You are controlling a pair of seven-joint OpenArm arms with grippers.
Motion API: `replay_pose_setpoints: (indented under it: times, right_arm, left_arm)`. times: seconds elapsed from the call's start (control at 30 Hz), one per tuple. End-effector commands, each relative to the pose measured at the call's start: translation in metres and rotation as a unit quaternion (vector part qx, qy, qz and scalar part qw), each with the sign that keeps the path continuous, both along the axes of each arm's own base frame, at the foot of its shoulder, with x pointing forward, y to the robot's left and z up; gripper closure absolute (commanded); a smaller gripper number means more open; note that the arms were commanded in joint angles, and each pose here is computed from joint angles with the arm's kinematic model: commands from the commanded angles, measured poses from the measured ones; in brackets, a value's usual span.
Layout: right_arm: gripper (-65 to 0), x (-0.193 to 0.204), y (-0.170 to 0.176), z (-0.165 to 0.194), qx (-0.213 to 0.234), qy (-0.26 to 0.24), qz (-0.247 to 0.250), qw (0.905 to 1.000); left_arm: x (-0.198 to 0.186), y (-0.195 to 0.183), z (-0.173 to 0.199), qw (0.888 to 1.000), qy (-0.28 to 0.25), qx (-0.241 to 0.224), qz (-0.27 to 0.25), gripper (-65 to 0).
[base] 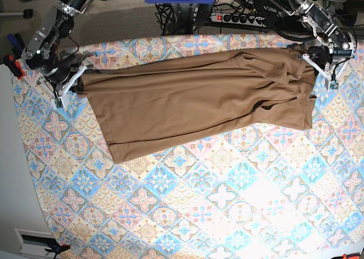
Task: Layout the t-shirt on the table in an organized manner, then fold the t-shirt properly
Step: 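Release and reposition the left gripper on the shirt's corner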
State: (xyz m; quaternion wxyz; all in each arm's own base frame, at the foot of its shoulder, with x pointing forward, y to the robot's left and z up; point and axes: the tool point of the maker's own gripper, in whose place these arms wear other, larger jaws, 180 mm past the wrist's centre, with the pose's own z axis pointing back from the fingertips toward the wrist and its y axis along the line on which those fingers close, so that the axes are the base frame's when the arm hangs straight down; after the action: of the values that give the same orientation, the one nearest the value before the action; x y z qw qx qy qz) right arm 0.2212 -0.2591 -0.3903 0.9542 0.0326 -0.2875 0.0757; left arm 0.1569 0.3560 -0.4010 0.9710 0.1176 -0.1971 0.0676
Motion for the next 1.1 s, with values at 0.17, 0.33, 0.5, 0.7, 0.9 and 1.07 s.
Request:
replay_pose_setpoints:
  times: [0.17, 0.33, 0.5, 0.7, 0.9, 1.07]
  right_arm:
    - [0.0, 0.007, -0.007, 0.011, -0.012, -0.015, 0.000, 0.9998]
    - [0.0, 0.006, -0.008, 0.008, -0.010, -0.011, -0.002, 0.9999]
    - [0.0, 0.006, -0.007, 0.008, -0.010, -0.011, -0.001, 0.9999]
    - [0.0, 0.007, -0.006, 0.010, -0.012, -0.013, 0.001, 0.9998]
    - [0.0, 0.006, -0.006, 0.009, -0.012, -0.011, 0.001, 0.9999]
    - [0.0, 0.006, -0.006, 0.009, -0.012, -0.012, 0.001, 0.9999]
  left_arm:
    - [-0.007, 0.009, 0.004, 0.999, 0.032, 0.037, -0.014, 0.0]
    - [-0.040, -0.004, -0.015, 0.994, 0.085, 0.040, -0.049, 0.0]
    - [-0.045, -0.005, -0.018, 0.995, 0.076, 0.033, -0.051, 0.0]
    - [-0.041, -0.005, -0.015, 0.996, 0.069, 0.035, -0.051, -24.6]
    - [-0.041, -0.002, -0.008, 0.996, 0.063, 0.044, -0.049, -61.0]
    - [-0.033, 0.005, 0.020, 0.999, -0.016, 0.039, -0.006, -61.4]
